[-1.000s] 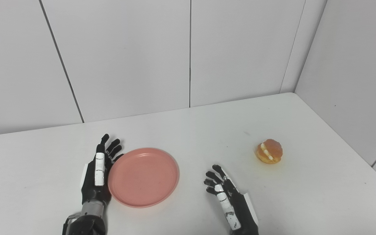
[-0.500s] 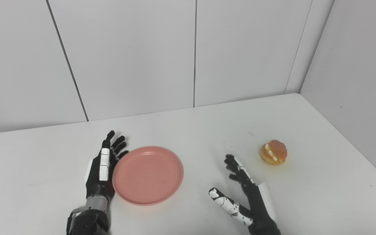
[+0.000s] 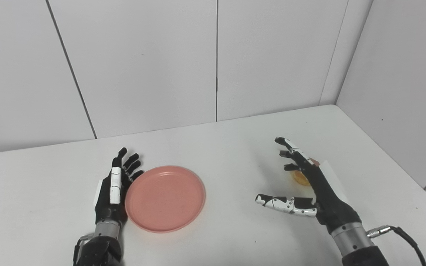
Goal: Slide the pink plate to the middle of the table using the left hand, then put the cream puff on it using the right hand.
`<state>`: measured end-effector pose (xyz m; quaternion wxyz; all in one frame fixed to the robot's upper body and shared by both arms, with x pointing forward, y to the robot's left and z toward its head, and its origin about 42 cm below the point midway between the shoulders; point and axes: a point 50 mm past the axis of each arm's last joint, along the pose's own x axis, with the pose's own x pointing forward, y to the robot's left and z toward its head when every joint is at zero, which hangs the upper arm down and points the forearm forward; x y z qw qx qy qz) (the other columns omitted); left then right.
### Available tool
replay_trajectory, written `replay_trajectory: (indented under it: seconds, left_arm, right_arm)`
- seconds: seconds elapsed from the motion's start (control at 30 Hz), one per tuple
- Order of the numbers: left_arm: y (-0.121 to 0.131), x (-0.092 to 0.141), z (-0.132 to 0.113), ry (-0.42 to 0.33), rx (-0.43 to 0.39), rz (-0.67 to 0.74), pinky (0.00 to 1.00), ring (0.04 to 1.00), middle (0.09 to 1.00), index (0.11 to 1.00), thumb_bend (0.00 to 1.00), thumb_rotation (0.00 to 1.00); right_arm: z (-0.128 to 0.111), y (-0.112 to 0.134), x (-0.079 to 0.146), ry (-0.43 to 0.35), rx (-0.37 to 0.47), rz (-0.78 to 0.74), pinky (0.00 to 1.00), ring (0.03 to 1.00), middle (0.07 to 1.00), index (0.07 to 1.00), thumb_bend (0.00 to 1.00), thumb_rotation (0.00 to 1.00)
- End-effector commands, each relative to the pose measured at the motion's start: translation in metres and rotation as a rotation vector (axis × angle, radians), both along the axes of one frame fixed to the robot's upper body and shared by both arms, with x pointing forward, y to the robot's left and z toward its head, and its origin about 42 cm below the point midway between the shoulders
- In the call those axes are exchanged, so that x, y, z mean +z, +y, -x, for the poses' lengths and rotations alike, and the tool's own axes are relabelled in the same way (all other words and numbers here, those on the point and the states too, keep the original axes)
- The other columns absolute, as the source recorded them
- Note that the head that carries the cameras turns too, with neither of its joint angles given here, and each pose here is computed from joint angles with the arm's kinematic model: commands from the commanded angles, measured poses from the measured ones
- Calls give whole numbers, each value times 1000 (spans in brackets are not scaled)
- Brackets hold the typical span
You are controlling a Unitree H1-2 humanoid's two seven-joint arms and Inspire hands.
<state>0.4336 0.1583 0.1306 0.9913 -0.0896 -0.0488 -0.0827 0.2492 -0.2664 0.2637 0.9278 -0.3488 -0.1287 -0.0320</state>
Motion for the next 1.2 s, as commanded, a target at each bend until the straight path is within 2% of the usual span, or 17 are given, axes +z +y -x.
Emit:
replay_trajectory:
  seconds: [0.0,0.17,0.3,0.5,0.67,0.8,0.97,1.17]
  left_arm:
    - [0,-29,13,93,-4,2,809,876,868,927,806,960]
    - [1,-29,13,90,-5,-9,811,876,864,927,802,967]
    - [2,-28,14,91,-5,-17,807,878,868,939,787,980]
    - [3,-29,14,96,-3,-8,809,876,864,929,783,966]
    - [4,-29,15,94,-7,-16,805,872,859,927,788,956]
    - [5,-28,14,93,-8,-20,805,875,861,931,793,951]
    - [4,-28,14,88,-8,-31,798,874,859,930,798,952]
    - [2,-27,14,88,-8,-34,803,874,856,928,805,954]
  right_arm:
    - [-1,-6,19,-51,-2,94,763,881,922,877,1000,362]
    - [-15,-20,34,-77,-50,286,737,869,908,844,1000,348]
    - [-29,-32,46,-80,-89,382,742,864,906,833,1000,316]
    - [-45,-49,59,-29,-134,535,727,858,893,839,1000,311]
    - [-56,-61,57,30,-153,650,786,866,882,812,1000,305]
    - [-64,-71,52,55,-161,697,785,861,871,797,1000,325]
    - [-77,-84,46,101,-174,708,837,868,857,797,1000,302]
    - [-92,-95,39,162,-190,694,847,879,863,813,1000,306]
